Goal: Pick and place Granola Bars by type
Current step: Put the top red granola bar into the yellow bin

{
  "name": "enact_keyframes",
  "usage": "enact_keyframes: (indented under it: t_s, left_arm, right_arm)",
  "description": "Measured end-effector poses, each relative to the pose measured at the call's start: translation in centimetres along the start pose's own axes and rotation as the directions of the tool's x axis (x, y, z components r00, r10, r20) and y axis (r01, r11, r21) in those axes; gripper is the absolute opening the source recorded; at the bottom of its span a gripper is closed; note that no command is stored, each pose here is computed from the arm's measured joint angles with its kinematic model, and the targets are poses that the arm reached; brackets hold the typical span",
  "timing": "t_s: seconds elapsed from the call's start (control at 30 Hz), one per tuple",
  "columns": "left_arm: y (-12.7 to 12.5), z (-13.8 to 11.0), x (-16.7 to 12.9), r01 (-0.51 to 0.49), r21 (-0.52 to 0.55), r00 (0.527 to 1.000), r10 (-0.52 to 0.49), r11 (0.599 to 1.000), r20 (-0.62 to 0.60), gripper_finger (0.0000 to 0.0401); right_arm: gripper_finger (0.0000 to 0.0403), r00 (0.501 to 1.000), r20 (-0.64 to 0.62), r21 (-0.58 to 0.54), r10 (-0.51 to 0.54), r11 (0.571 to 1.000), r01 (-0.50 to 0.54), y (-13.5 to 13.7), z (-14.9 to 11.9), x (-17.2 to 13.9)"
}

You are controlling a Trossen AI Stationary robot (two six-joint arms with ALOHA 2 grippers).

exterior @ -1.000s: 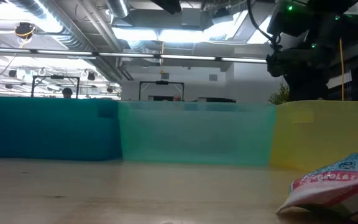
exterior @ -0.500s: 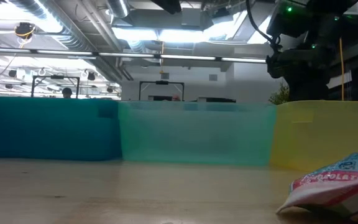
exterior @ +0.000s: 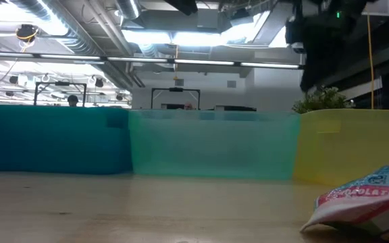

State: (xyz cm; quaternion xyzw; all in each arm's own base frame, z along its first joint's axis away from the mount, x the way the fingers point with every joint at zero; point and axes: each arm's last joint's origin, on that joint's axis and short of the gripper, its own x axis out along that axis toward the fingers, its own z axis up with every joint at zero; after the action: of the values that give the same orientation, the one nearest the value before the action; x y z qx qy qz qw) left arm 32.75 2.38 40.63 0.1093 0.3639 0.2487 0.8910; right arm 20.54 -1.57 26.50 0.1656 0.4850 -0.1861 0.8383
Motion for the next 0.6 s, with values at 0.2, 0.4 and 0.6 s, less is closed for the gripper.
enact_keyframes:
  t_s: [0.2,0.4,0.6]
  left_arm:
    - [0.0,0.0,0.0,0.0,0.0,1.0,0.0,1.0,0.0,0.0226]
    - [0.0,0.0,0.0,-0.001,0.0,1.0,0.001,1.0,0.0,0.0226]
    - [0.0,0.0,0.0,-0.003,0.0,1.0,0.003,1.0,0.0,0.0226]
  right_arm:
    - [0.013,0.982,0.19,-0.161,-0.021,0.986,0.052,-0.2,2.0,-6.2]
    - [0.013,0.928,0.373,-0.191,-0.016,0.977,0.093,-0.9,2.8,-10.7]
    - [0.013,0.925,0.38,-0.235,-0.006,0.967,0.102,-1.3,2.8,-11.2]
